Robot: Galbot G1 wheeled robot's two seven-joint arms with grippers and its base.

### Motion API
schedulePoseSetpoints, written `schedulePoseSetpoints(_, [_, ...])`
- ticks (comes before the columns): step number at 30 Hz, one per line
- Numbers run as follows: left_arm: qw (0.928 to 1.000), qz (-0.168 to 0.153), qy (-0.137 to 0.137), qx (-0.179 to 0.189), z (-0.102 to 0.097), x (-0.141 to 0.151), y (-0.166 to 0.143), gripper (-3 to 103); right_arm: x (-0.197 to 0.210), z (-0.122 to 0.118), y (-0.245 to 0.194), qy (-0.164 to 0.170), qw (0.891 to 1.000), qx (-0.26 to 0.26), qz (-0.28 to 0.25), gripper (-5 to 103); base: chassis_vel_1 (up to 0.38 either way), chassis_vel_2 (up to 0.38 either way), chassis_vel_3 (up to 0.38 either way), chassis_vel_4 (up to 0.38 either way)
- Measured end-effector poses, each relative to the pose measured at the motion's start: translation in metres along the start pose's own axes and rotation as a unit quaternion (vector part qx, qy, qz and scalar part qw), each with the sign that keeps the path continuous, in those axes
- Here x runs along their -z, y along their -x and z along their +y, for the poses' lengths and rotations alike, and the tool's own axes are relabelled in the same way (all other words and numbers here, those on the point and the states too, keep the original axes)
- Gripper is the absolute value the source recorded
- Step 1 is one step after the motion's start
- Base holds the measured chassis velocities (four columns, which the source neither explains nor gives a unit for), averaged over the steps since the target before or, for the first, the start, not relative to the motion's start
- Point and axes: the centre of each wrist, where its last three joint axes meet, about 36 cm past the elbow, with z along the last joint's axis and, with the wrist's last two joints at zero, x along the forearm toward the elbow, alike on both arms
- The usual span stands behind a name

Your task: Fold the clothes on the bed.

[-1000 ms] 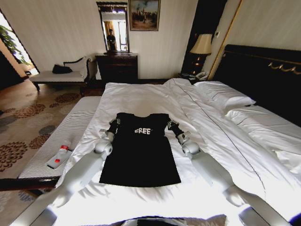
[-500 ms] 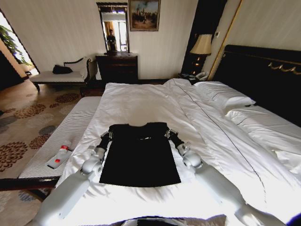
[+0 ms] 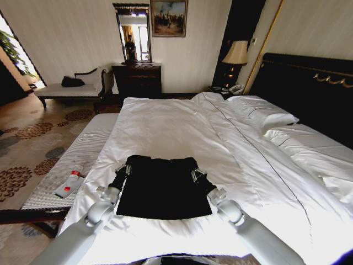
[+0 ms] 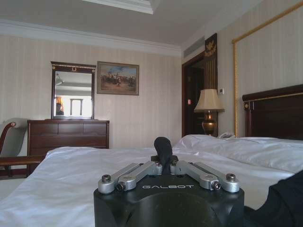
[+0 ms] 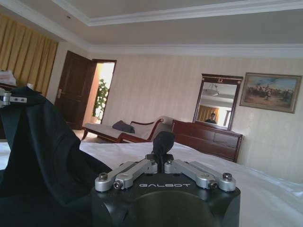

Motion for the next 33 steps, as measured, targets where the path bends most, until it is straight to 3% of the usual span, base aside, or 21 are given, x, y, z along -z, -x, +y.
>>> schedulePoseSetpoints(6, [0.9999,0.001,0.012,-0.006,0.001,-0.003,-0.015,1,0.003,0.009,-0.016,0.0,1.0,0.002,0.003,1,0.0,0.0,0.0,0.0])
schedulePoseSetpoints(15, [0.9994,-0.003,0.033,-0.004,0.019,0.0,-0.021,1,0.006,0.022,-0.053,-0.011,1.0,0.0,0.006,1,0.0,0.0,0.0,0.0])
schedulePoseSetpoints(33, [0.9993,0.012,0.033,-0.011,0.005,-0.007,-0.054,1,-0.008,0.054,-0.095,-0.012,1.0,0.0,0.016,1,0.0,0.0,0.0,0.0])
